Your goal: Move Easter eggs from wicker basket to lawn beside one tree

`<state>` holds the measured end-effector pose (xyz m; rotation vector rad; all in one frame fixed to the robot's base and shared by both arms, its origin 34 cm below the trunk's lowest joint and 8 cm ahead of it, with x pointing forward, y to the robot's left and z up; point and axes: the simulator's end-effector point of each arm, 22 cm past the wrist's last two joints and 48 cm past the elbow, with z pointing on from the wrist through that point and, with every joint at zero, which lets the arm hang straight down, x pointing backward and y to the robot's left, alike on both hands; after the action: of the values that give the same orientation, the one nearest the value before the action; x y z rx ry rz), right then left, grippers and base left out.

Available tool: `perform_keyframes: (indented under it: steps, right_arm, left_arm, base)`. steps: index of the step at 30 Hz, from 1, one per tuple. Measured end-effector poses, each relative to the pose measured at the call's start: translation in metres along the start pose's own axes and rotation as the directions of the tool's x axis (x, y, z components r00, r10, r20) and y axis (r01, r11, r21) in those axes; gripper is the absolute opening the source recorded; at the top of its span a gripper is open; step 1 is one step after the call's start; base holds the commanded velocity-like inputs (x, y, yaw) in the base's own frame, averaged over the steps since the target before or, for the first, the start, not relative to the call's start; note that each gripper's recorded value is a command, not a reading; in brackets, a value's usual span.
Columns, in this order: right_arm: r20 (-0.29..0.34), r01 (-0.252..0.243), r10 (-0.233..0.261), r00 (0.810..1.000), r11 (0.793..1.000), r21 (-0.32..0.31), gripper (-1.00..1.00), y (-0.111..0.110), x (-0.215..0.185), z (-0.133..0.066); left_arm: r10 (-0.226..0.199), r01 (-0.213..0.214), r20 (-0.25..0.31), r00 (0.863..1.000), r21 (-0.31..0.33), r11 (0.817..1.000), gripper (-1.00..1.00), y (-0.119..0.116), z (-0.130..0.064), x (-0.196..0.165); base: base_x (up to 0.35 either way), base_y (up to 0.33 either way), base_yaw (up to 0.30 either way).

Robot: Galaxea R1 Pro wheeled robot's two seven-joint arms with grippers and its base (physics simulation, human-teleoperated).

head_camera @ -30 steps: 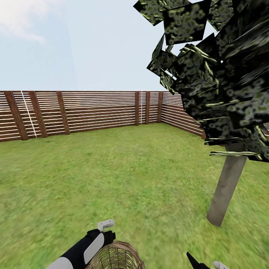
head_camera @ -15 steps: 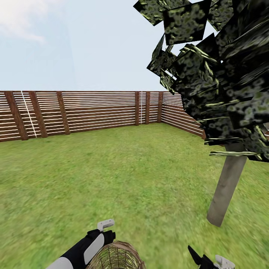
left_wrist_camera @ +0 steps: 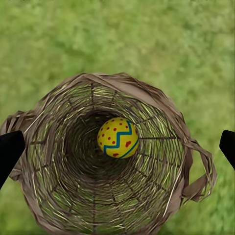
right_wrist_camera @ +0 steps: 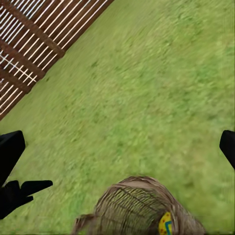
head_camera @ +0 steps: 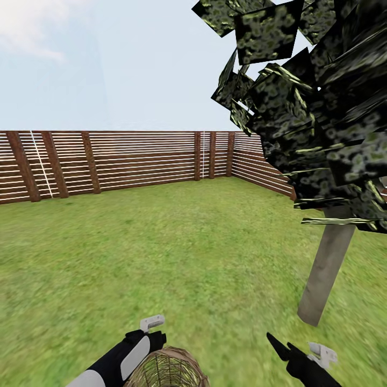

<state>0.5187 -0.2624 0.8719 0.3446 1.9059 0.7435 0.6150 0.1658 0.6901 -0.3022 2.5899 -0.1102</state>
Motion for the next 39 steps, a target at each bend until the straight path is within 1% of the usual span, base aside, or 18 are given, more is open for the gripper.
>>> perform_keyframes:
  steps: [2, 6, 12, 15, 18, 24, 39]
  right_arm:
    - [-0.014, -0.004, 0.004, 1.0, 1.0, -0.009, 1.0, 0.005, 0.002, 0.002]
    - [-0.047, 0.004, -0.006, 0.999, 0.998, -0.055, 1.0, 0.026, 0.006, 0.014]
    - [-0.059, 0.009, -0.015, 0.998, 0.995, -0.096, 1.0, 0.043, 0.003, 0.024]
    - [-0.073, 0.019, -0.029, 0.997, 0.991, -0.136, 1.0, 0.061, 0.003, 0.034]
    - [-0.08, 0.027, -0.04, 0.996, 0.987, -0.157, 1.0, 0.069, 0.003, 0.037]
    - [-0.087, 0.047, -0.062, 0.994, 0.986, -0.162, 1.0, 0.066, 0.002, 0.037]
    - [-0.079, 0.051, -0.064, 0.995, 0.986, -0.159, 1.0, 0.048, 0.014, 0.042]
  left_arm:
    - [0.0, 0.0, 0.0, 1.0, 0.0, 1.0, 1.0, 0.0, 0.0, 0.0]
    - [-0.003, 0.003, -0.001, 1.0, 0.001, 1.0, 1.0, 0.0, 0.0, 0.0]
    - [-0.003, 0.003, -0.004, 1.0, 0.001, 1.0, 1.0, 0.0, 0.0, 0.001]
    - [-0.004, 0.004, -0.005, 1.0, 0.0, 1.0, 1.0, 0.0, 0.0, 0.001]
    - [-0.005, 0.005, -0.005, 1.0, -0.001, 1.0, 1.0, 0.001, 0.0, 0.001]
    - [-0.011, 0.011, -0.005, 1.0, -0.002, 1.0, 1.0, 0.002, 0.002, 0.001]
    - [-0.017, 0.017, -0.006, 1.0, -0.002, 1.0, 1.0, 0.005, 0.021, 0.012]
  base:
    - [0.0, 0.0, 0.0]
    - [0.0, 0.0, 0.0]
    - [0.0, 0.0, 0.0]
    - [0.0, 0.0, 0.0]
    - [0.0, 0.0, 0.0]
    - [0.0, 0.0, 0.0]
    - [0.0, 0.0, 0.0]
